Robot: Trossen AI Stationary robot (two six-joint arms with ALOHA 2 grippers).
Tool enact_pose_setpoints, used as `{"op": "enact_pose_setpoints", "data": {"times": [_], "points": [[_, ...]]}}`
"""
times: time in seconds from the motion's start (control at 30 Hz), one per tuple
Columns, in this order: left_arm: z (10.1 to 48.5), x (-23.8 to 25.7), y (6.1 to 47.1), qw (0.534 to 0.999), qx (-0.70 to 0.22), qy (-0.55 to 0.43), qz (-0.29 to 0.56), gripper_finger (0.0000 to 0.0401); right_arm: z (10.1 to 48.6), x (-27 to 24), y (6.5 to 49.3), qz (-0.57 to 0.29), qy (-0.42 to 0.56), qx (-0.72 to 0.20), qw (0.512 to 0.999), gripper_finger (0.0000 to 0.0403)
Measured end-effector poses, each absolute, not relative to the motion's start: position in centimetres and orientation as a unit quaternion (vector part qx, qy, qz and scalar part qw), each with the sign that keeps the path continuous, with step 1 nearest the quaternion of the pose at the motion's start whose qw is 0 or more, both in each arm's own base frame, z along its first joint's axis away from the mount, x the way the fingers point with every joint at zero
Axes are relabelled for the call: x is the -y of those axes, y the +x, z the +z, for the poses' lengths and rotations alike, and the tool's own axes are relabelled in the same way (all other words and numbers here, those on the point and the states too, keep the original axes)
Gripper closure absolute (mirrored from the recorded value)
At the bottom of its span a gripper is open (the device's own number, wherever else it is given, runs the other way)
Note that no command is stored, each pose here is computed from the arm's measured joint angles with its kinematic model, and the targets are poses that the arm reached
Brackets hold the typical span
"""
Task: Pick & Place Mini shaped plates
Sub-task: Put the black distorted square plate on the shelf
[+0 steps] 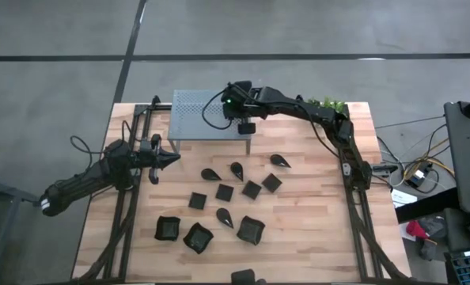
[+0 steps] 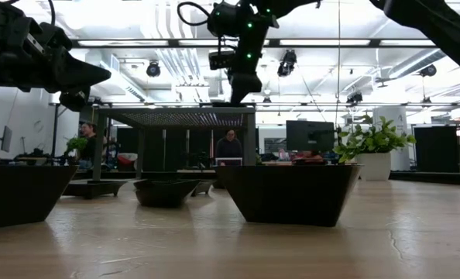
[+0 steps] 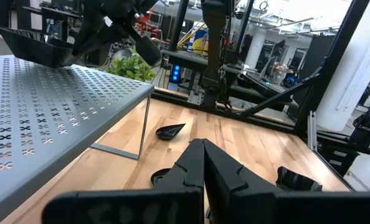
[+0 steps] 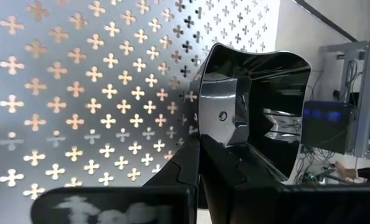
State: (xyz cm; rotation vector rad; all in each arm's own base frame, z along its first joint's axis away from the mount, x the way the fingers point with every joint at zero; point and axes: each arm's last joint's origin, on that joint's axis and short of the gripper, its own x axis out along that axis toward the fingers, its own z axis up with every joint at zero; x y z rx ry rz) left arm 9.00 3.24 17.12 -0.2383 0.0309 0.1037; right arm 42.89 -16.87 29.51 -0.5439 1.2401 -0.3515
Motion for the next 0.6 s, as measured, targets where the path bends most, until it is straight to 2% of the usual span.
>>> {"op": "enact_pose_setpoints", "data": {"times": [0.47,0.6], "points": [[17.11,-3.24,9.01,0.991,-0.016,-0.119,0.052,0.0398,29.18,16.62,42.94,-0.147,-0.249,-0.573,0.767,0.0394],[17.13,-3.24,9.0,0.991,-0.015,-0.119,0.052,0.0398,29.16,16.26,43.07,-0.141,-0.251,-0.572,0.768,0.0382]]}}
